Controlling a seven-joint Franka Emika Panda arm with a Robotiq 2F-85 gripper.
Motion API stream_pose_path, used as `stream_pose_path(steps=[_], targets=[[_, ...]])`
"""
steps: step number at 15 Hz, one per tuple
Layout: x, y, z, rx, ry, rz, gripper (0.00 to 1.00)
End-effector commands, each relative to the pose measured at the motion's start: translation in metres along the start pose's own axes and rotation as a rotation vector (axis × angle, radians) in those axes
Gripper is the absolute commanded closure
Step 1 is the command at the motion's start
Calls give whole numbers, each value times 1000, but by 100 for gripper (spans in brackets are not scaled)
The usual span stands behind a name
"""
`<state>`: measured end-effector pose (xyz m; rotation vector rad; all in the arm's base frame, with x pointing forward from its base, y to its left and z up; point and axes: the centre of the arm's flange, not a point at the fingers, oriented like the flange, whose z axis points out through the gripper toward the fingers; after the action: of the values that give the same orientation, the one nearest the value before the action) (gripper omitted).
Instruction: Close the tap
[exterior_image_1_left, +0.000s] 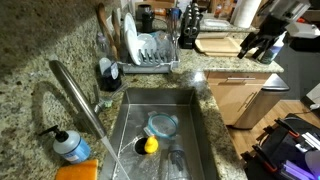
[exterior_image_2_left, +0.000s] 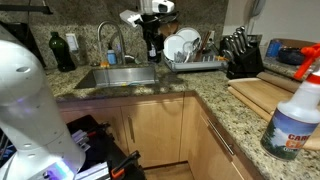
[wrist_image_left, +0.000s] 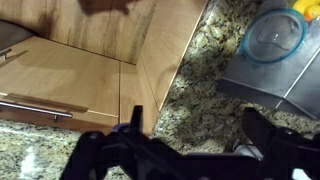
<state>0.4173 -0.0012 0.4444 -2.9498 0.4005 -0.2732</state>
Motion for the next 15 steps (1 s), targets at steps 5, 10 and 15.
stream_pose_path(steps=[5, 10, 15], targets=[[3, -26, 17, 80, -48, -51, 0], [-77, -168, 43, 85, -119, -363, 0], [-115, -267, 87, 141, 76, -569, 0]])
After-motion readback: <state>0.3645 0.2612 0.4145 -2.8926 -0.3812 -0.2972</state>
